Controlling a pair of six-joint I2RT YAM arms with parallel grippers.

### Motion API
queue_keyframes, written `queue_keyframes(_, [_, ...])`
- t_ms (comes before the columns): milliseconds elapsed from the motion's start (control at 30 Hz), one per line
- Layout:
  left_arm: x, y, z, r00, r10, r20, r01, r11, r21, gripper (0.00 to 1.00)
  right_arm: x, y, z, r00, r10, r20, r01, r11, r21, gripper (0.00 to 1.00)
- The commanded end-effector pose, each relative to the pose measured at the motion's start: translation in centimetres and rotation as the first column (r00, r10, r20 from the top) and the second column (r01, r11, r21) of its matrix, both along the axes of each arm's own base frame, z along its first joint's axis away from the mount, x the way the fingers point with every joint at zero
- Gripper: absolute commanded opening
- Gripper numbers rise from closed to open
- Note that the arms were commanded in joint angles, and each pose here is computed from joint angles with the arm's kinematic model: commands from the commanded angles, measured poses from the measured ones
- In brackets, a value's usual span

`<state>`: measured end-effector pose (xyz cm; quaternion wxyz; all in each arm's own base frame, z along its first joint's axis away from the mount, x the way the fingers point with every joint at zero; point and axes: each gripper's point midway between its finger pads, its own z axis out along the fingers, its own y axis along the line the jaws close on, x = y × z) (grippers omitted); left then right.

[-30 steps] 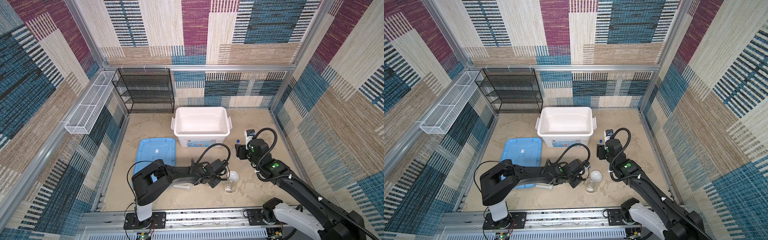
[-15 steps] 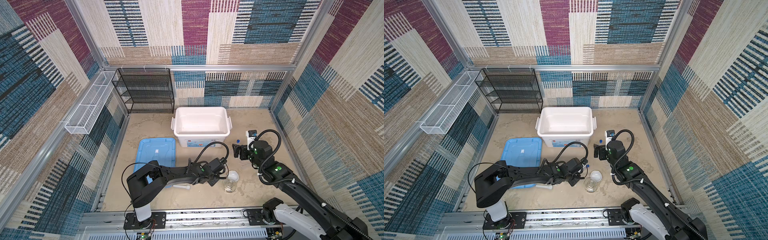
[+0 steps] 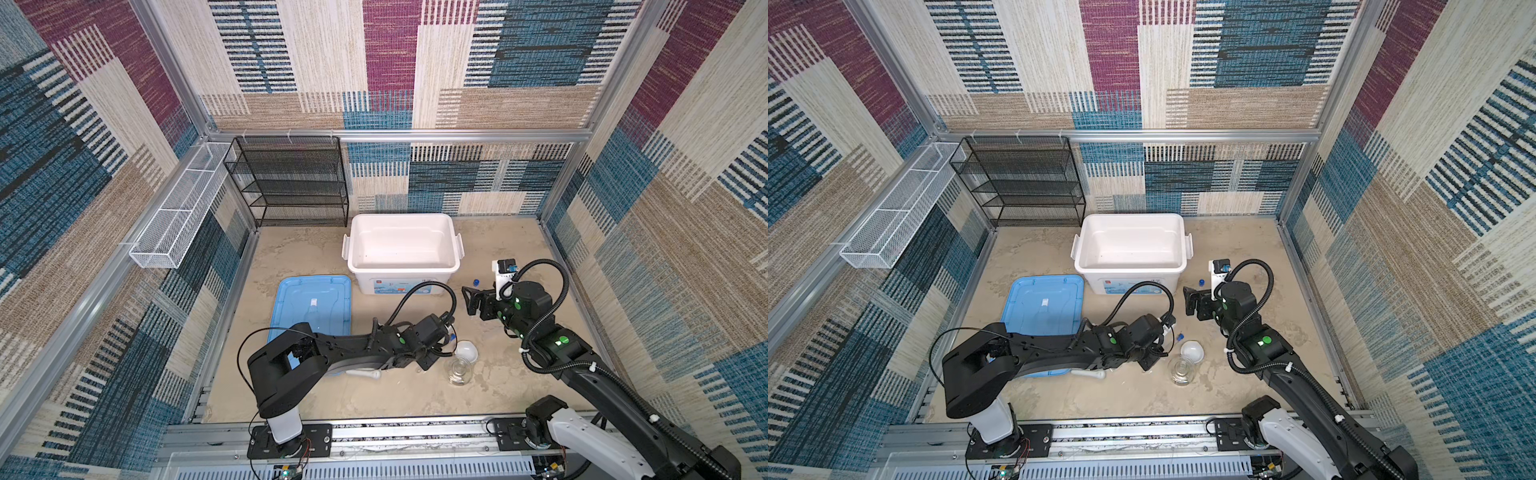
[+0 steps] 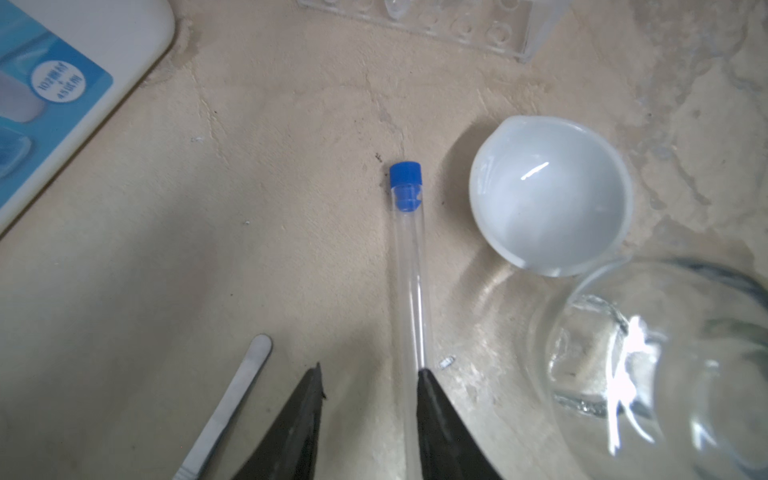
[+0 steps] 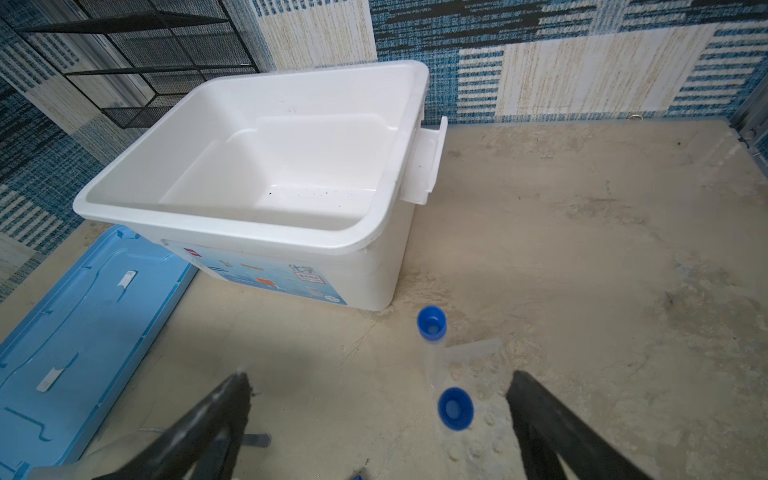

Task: Organize the chemistry lab equipment
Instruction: 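Close the left gripper on the last blue-capped tube and lift it upright, then move the right gripper to the tube's blue cap and close on it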

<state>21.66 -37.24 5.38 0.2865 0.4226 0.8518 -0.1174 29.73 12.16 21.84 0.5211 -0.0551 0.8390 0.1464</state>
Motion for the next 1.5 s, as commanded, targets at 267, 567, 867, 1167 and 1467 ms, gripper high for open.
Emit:
queue_keyframes(267, [-0.7, 0.1, -2.2, 0.998, -0.001, -0.062, 0.003, 0.999, 0.037, 0.39, 0.3, 0.4, 0.9, 1.000, 0.010, 0.027, -0.011, 0.999, 0.030, 0.98])
queue_keyframes(567, [-0.6, 0.2, -3.8, 0.996, 0.011, -0.086, -0.004, 0.997, 0.083, 0.25, 0.5, 0.6, 0.7, 1.000, 0.014, 0.020, -0.014, 0.999, 0.031, 0.96])
queue_keyframes(867, [-0.5, 0.5, -3.5, 0.996, 0.024, -0.080, -0.018, 0.997, 0.071, 0.10, 0.4, 0.5, 1.3, 0.999, 0.016, 0.037, -0.017, 0.999, 0.043, 0.96])
queue_keyframes(1167, [1.1, -0.9, 3.8, 0.995, 0.010, 0.097, 0.002, 0.992, -0.129, 0.10, -0.1, 2.4, 1.7, 0.991, 0.120, 0.052, -0.126, 0.983, 0.131, 0.85])
queue_keyframes(1467, [3.0, -0.9, 9.3, 0.958, 0.044, 0.282, 0.020, 0.975, -0.222, 0.10, -0.5, 3.4, 2.2, 0.970, 0.237, 0.053, -0.243, 0.948, 0.205, 0.64])
